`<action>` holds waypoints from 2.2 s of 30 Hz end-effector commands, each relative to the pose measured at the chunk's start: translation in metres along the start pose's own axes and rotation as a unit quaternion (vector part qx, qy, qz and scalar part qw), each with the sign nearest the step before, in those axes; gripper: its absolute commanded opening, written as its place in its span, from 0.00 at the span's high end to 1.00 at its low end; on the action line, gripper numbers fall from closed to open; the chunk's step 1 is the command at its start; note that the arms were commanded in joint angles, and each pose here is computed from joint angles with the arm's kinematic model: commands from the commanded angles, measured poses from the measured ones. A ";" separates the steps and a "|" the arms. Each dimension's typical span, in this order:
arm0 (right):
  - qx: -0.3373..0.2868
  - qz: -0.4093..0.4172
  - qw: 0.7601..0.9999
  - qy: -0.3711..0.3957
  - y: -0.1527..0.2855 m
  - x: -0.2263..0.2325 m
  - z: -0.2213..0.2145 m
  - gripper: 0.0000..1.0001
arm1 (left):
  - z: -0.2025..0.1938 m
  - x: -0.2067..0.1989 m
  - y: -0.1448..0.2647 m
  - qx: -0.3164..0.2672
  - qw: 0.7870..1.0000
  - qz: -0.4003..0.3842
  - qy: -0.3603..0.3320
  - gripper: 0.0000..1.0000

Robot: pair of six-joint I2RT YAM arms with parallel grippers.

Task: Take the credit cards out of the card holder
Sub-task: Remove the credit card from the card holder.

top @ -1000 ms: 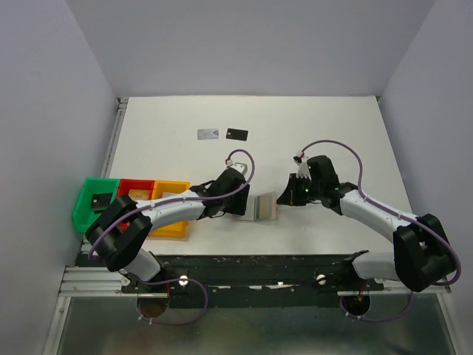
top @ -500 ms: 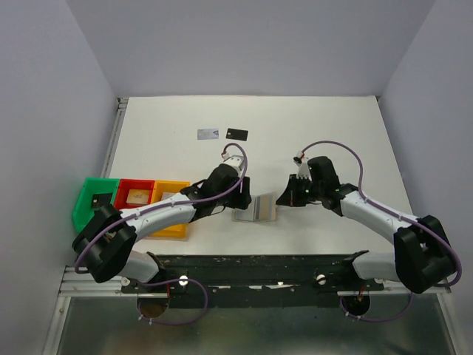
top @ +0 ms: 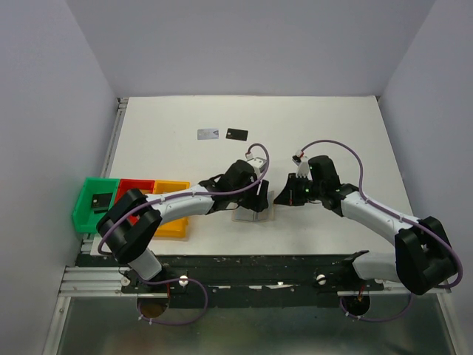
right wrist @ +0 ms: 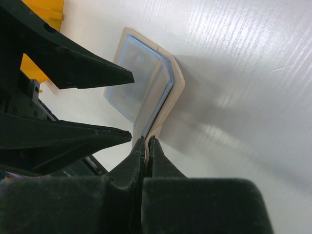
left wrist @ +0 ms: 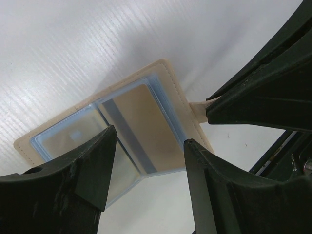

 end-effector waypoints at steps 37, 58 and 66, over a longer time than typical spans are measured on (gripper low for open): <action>-0.007 0.012 1.000 0.006 0.002 0.002 0.002 1.00 | -0.009 -0.006 -0.011 0.047 0.998 0.014 -0.027 0.29; -0.006 0.009 1.000 0.007 0.002 0.002 0.001 1.00 | -0.012 0.008 0.015 -0.034 0.996 0.079 -0.004 0.26; -0.005 0.015 1.000 0.007 0.002 0.002 0.001 1.00 | -0.003 -0.008 0.010 -0.021 0.999 0.006 -0.023 0.24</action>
Point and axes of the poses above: each gripper's point midway between its finger pads, its own y axis back along the fingers, its own x axis along the line the jaws close on, z = x × y, the point moved 10 cm from there along y, back along the fingers, and after that the axes turned 9 degrees about y, right-handed, at the moved point
